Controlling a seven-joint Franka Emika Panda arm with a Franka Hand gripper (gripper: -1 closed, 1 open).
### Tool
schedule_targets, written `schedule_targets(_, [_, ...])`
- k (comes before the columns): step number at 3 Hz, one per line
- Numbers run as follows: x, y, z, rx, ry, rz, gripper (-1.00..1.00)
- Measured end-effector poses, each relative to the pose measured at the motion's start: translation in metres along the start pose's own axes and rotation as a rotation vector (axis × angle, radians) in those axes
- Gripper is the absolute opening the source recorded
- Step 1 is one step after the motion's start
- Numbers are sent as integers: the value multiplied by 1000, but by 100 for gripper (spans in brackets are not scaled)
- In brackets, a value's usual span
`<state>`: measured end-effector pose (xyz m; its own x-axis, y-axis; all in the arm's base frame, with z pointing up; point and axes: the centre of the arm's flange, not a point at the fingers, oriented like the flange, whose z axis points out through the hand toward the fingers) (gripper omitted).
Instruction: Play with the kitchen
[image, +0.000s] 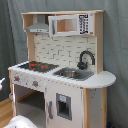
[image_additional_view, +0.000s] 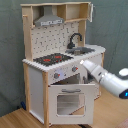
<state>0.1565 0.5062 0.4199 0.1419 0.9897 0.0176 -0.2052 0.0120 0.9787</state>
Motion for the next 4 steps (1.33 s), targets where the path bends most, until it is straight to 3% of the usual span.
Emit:
schedule_targets(2, [-37, 55, 18, 39, -83, -93, 100])
schedule_targets(4, [-64, 74, 20, 138, -146, -177, 100])
